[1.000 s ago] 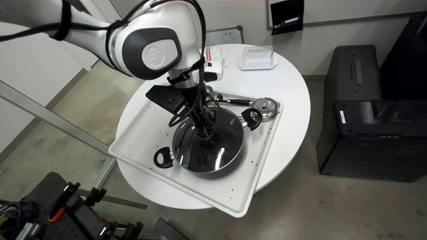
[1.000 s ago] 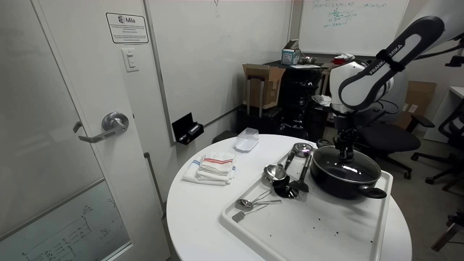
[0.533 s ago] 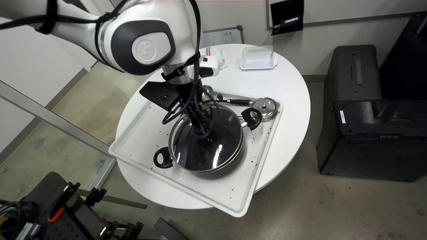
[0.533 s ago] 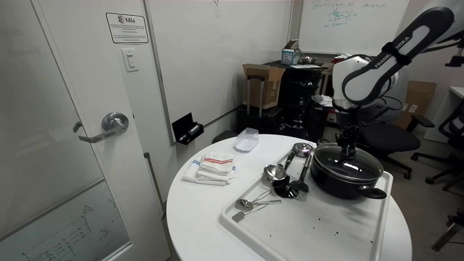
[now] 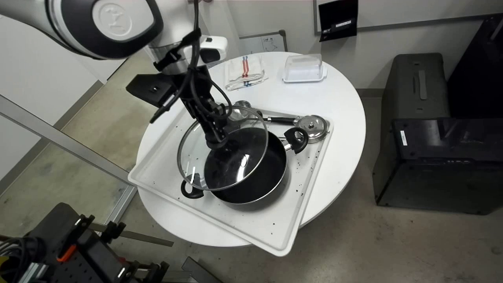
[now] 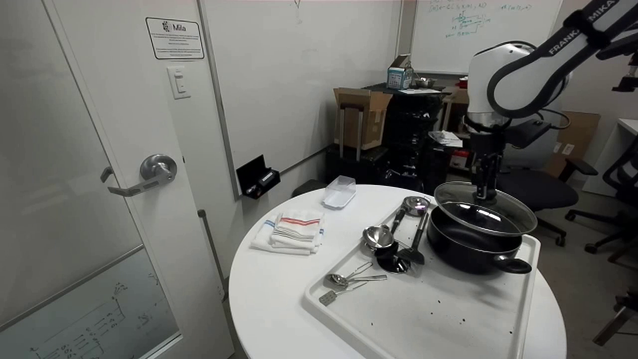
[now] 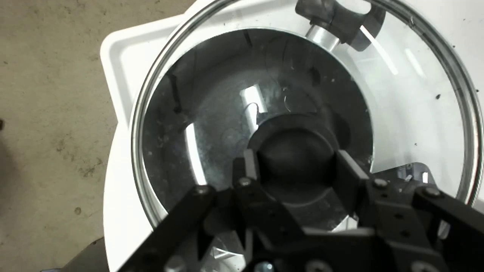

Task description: Remove the lid from the pot and put it on the table

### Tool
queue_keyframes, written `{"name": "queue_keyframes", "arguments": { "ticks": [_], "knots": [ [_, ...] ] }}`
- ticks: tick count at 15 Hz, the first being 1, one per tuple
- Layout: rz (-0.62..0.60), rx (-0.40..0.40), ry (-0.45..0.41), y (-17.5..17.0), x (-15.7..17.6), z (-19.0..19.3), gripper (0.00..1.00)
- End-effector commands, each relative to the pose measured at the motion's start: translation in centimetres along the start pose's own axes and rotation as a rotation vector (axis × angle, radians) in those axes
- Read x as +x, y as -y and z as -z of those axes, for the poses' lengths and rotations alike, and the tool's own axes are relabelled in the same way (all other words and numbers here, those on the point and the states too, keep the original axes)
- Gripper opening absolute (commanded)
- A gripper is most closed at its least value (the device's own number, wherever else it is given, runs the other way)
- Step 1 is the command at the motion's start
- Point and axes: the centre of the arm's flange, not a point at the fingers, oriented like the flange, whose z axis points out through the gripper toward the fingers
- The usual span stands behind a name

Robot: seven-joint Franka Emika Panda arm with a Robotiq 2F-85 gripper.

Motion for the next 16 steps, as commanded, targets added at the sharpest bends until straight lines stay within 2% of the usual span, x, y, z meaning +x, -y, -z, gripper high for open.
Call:
{"name": "queue_keyframes", "arguments": {
  "ticks": [1, 5, 16],
  "knots": [
    [0.074, -0.044, -0.005, 2.7, -2.7, 2.7, 0.25],
    [0.186, -0.111, 0.005, 7.5, -4.1, 2.4, 0.25],
    [0.473, -0.292, 0.004, 19.9, -9.8, -2.2, 0.25]
  ]
}}
